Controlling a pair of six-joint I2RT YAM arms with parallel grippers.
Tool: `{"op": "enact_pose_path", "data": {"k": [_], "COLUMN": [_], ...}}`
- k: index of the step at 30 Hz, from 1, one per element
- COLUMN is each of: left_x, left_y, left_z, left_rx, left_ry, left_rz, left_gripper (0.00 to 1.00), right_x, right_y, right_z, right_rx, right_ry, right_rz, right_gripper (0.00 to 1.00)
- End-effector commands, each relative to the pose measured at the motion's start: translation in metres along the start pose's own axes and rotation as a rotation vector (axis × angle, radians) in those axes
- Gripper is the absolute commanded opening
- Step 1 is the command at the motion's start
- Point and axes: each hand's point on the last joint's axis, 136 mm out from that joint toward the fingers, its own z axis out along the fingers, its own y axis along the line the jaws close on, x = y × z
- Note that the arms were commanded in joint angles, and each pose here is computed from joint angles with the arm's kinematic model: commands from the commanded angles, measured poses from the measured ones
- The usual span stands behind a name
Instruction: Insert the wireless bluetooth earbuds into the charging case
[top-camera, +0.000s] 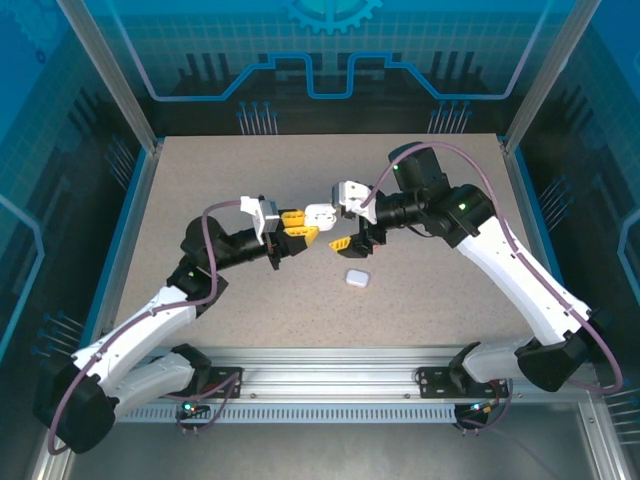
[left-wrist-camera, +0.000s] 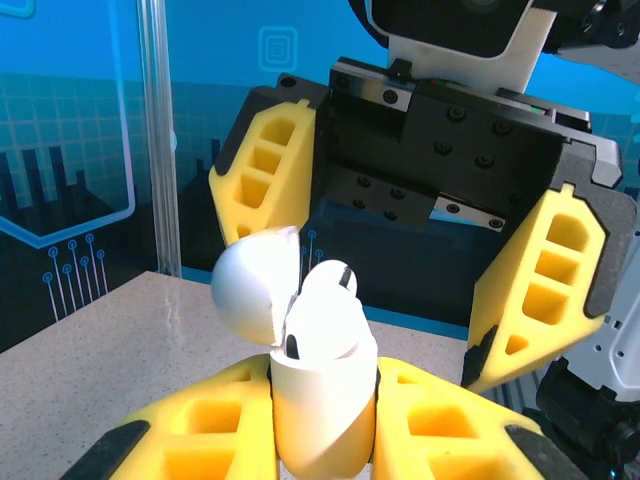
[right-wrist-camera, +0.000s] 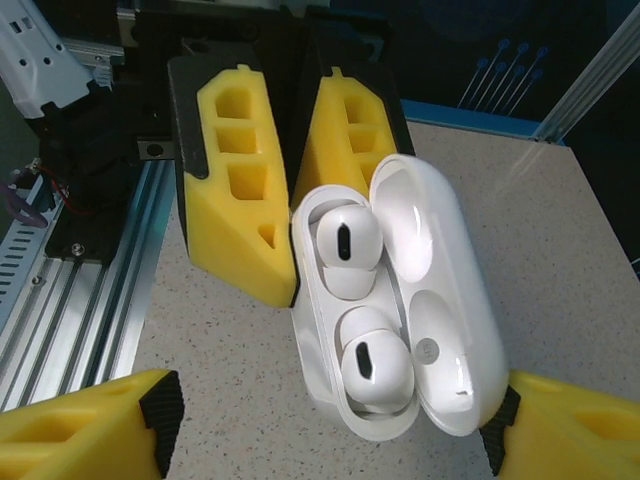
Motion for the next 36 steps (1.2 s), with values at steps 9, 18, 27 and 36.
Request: {"op": "enact_pose_path", "data": {"k": [9,18,27,36], "left_x": [-0.004,-0.004,-0.005,-0.004], "left_y": [0.002,-0.001,-0.012,-0.012], "left_z": [-0.002,-0.002,-0.001,-0.001], "left_rx": [-0.024,-0.006,0.055,0.058], "left_ry": [-0.026,-0.023,-0.015,-0.017], "left_rz": [0.044,0.048,0.05,0.044], "left_gripper": [0.03,0.03,0.04,0.04], "right_x": [-0.005,0.007,-0.005,-0.009], "right_y": [0.007,-0.004,0.007,0.013], "right_z": [-0.003,-0.015,-0.007,0.01], "right_rx": [-0.037,0.04,-0.123,-0.207], "right_ry": [-0.008,0.02,-0.016,-0.017], "right_rz": [0.011,0.049,0.103,0.128], "right_gripper": [0.77,0.81,0.69,0.49]}}
